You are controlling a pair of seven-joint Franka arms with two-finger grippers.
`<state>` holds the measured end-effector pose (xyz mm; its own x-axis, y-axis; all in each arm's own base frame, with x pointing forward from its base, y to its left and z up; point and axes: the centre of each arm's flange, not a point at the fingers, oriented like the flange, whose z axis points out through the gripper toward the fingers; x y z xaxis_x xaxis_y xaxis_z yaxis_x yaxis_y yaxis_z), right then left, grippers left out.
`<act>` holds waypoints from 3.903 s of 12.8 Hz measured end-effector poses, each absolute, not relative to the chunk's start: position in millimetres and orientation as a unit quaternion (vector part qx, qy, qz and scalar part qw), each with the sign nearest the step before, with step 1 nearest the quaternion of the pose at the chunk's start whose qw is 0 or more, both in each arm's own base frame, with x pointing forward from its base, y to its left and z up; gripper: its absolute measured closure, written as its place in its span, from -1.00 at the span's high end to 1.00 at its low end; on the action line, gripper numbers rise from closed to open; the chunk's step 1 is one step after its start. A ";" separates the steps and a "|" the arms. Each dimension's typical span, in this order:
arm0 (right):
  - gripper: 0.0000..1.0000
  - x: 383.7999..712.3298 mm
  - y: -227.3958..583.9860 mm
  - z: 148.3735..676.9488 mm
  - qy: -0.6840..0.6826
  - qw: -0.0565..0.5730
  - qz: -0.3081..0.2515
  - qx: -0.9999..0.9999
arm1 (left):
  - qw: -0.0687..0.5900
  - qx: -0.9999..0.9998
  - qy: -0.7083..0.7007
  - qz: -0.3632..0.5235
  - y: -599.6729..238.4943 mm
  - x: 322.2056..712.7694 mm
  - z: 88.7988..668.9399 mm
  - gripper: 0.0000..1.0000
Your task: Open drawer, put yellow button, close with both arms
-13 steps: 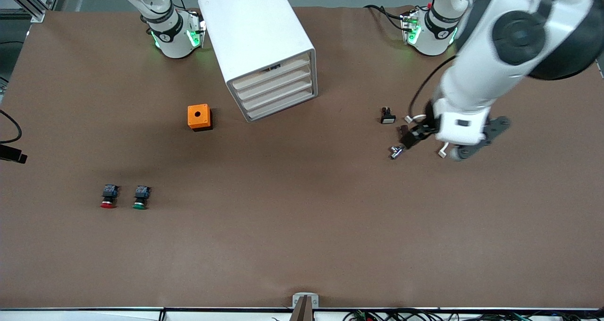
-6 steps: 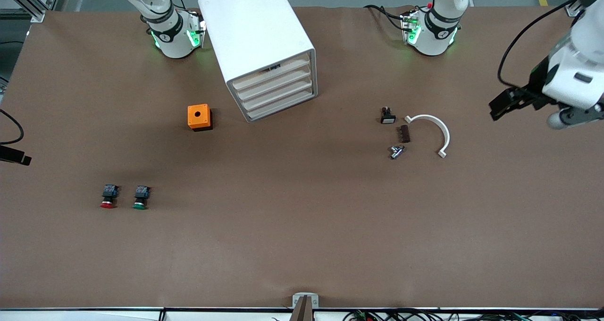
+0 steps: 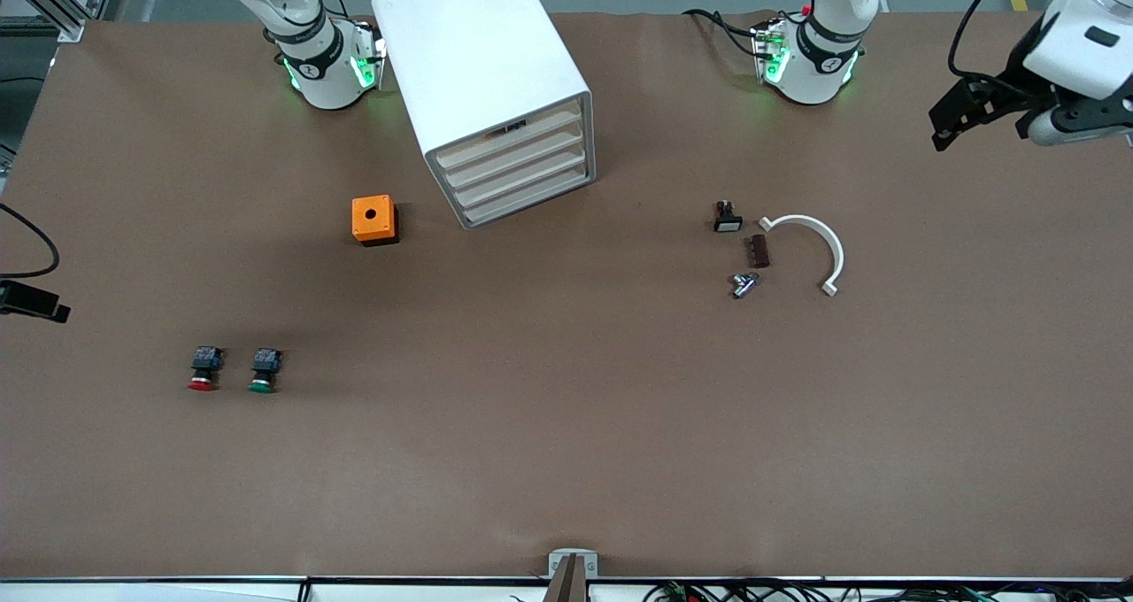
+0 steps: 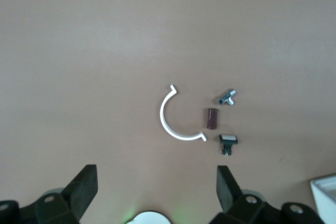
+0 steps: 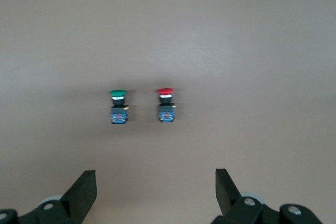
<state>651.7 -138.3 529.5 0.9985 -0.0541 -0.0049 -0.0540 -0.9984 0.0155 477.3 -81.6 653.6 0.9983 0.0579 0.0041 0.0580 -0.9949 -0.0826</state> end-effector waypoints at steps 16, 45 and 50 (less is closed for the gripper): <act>1.00 586.5 -20.2 622.6 0.043 0.009 -0.014 0.999 | 0.040 -0.999 -0.011 0.020 -71.6 472.0 642.5 1.00; 1.00 519.3 -45.9 644.9 -0.011 -0.020 -0.004 1.000 | 0.040 -0.999 -0.011 0.023 -71.2 471.1 642.4 1.00; 1.00 519.4 -46.3 645.1 -0.012 -0.024 -0.003 1.000 | 0.026 -0.999 -0.010 0.020 -74.3 471.0 646.5 1.00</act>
